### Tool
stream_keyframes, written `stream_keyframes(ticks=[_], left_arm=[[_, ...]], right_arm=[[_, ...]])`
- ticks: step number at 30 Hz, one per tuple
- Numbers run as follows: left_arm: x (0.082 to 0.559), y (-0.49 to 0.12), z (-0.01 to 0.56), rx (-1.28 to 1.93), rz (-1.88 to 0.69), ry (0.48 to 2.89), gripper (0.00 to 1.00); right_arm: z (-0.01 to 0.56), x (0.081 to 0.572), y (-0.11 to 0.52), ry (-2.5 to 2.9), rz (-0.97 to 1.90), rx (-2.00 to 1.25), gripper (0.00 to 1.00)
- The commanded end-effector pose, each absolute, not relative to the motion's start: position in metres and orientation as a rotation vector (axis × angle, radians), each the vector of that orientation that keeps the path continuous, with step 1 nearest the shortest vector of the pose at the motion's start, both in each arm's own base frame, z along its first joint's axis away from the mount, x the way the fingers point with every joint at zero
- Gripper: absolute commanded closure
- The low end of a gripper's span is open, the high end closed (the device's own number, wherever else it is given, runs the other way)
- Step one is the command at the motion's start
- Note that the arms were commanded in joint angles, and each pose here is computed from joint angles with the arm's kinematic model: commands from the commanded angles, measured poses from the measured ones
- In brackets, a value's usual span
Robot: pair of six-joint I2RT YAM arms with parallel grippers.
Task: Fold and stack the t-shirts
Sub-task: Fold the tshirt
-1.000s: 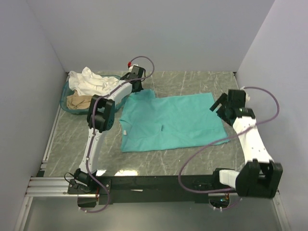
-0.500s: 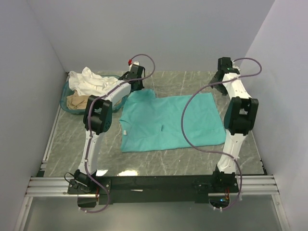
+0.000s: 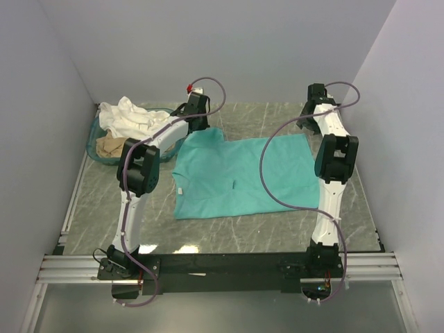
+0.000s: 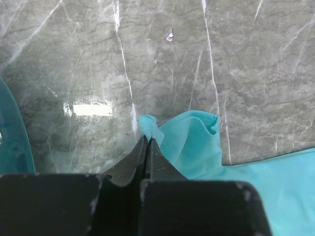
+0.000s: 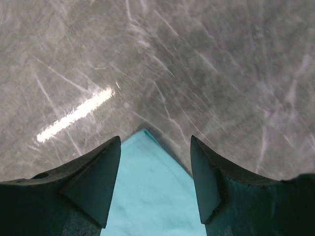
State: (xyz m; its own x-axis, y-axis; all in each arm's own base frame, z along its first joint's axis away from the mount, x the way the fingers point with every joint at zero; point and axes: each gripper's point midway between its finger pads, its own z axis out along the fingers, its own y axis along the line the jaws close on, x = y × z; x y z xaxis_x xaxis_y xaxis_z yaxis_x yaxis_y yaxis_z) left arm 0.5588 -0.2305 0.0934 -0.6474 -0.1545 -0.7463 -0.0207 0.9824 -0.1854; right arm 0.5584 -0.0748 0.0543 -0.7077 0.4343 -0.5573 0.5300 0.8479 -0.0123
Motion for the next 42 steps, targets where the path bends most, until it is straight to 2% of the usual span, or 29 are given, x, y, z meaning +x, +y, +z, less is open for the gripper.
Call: stream_keyframes(ticks=[1,5,7,12,20,21,23,28,31,42], left_arm=[[0.56,-0.24,0.133,-0.097,-0.261,2.195,1.0],[0.557,-0.24,0.133,-0.092,-0.259,2.193,1.0],[0.555,-0.239,0.134,-0.092,-0.259,2.193,1.0],[0.552,-0.24,0.131,-0.086,-0.255,2.202,1.0],[0.551,-0.242,0.135,-0.093,-0.275,2.199,1.0],[0.55,-0.243,0.136,-0.092,-0.279,2.198,1.0],[0.55,-0.243,0.138,-0.091,-0.285,2.195,1.0],[0.546,-0.245,0.15,-0.074,-0.297,2.173,1.0],[0.539,-0.246,0.158,-0.068,-0.315,2.149,1.0],[0.479,-0.253,0.169,0.031,-0.403,2.111,1.0]], right_arm=[[0.048,0.577,-0.068,2.466,-0.187,0.599,0.35],[0.028,0.577,-0.064,2.504,-0.166,0.577,0.4],[0.024,0.577,-0.062,2.513,-0.154,0.573,0.48],[0.016,0.568,-0.057,2.545,-0.136,0.561,0.75],[0.033,0.557,-0.063,2.519,-0.212,0.537,0.84],[0.036,0.557,-0.064,2.517,-0.214,0.533,0.92],[0.042,0.558,-0.063,2.507,-0.219,0.519,1.0],[0.065,0.562,-0.058,2.452,-0.201,0.485,1.0],[0.099,0.561,-0.052,2.37,-0.17,0.474,1.0],[0.111,0.504,-0.042,2.316,-0.101,0.527,1.0]])
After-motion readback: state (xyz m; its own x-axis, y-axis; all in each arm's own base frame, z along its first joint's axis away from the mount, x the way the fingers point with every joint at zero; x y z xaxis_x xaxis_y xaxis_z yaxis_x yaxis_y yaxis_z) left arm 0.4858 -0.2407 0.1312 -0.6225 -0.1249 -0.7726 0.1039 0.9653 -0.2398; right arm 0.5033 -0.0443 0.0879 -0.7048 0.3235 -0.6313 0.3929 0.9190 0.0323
